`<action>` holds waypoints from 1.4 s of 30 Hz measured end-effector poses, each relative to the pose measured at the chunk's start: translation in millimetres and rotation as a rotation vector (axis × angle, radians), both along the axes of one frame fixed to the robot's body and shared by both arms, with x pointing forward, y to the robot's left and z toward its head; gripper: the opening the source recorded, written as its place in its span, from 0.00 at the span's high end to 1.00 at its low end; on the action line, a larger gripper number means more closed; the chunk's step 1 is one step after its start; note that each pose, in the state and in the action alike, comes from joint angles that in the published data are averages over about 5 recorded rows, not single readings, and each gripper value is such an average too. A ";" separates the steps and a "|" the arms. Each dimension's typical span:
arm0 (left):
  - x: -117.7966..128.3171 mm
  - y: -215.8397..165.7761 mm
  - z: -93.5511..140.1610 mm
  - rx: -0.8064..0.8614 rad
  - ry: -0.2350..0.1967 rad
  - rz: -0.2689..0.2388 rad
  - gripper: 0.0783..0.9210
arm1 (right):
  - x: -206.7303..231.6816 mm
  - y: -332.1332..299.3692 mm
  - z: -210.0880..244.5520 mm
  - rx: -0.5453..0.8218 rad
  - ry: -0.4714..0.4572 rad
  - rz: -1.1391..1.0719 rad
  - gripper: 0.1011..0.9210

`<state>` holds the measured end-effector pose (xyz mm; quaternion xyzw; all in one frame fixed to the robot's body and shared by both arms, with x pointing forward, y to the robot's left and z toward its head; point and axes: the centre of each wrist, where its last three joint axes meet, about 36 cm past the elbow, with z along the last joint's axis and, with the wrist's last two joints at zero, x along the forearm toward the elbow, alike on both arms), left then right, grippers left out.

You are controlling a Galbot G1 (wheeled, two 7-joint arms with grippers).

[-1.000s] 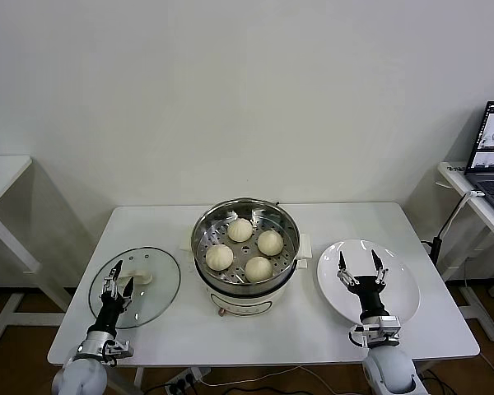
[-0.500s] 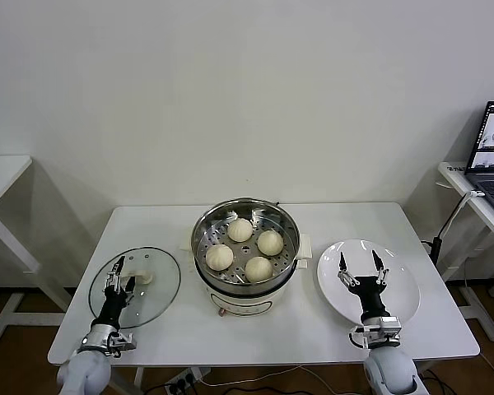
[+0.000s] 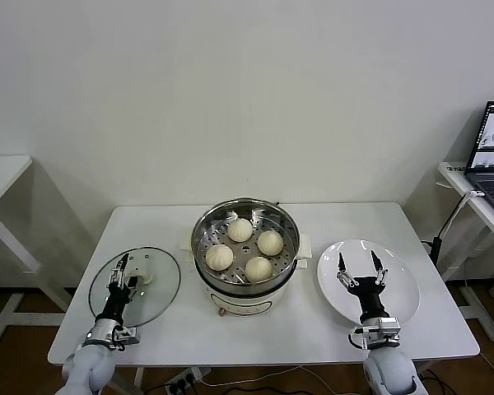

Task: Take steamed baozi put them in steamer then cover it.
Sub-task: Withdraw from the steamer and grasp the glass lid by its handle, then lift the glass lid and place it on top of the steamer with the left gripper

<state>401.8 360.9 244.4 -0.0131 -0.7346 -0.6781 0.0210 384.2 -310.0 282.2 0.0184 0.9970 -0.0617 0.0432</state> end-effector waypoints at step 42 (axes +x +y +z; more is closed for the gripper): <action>7.9 20.2 115.8 0.015 -0.227 0.080 0.86 | 3.1 10.1 3.3 0.009 -0.022 0.015 0.12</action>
